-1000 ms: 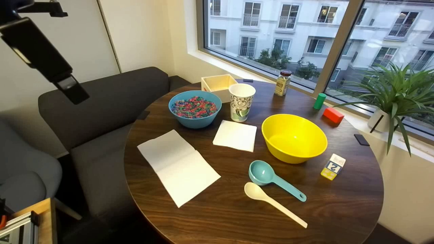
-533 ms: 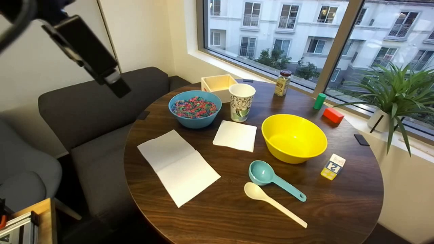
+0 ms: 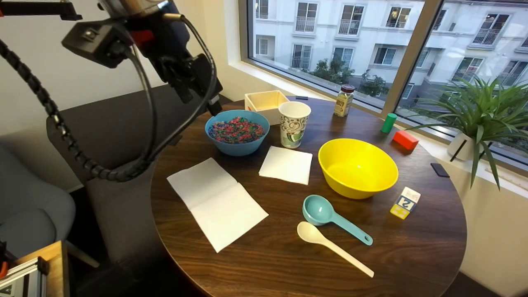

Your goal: Put some of the cereal onto the paper towel and fold it

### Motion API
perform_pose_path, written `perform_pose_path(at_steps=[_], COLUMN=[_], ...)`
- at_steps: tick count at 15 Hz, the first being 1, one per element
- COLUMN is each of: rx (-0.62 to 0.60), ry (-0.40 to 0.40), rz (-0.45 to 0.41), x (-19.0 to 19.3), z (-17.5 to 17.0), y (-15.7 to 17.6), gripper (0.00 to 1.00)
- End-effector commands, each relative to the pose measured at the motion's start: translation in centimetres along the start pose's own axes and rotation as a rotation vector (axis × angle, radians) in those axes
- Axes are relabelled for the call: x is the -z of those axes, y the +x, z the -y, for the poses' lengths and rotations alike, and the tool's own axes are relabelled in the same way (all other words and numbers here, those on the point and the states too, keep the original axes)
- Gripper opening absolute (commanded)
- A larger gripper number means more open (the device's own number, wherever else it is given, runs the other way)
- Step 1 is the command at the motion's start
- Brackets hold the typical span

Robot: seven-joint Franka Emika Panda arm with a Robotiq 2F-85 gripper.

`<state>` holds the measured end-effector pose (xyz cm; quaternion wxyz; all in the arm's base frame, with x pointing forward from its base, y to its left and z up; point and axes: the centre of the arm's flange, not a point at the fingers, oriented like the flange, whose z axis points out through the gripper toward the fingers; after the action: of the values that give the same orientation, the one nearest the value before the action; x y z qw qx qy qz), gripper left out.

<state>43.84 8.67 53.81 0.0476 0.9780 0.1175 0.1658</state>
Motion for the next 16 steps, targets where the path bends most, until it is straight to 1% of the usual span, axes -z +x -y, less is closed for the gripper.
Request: perform_pose_path(at_steps=[1, 5, 6, 9, 16], rx=[-0.036, -0.057, -0.039, -0.043, -0.044], ry=[0.044, 0.051, 0.039, 0.047, 0.049], rz=[0.05, 0.077, 0.057, 0.072, 0.067], x=[-2.3, -4.9, -3.9, -5.0, -4.9], z=[2.7, 4.8, 3.9, 4.4, 4.4], y=[4.3, 6.5, 4.6, 5.7, 6.0], gripper=[1.0, 1.0, 1.0, 1.0, 1.0])
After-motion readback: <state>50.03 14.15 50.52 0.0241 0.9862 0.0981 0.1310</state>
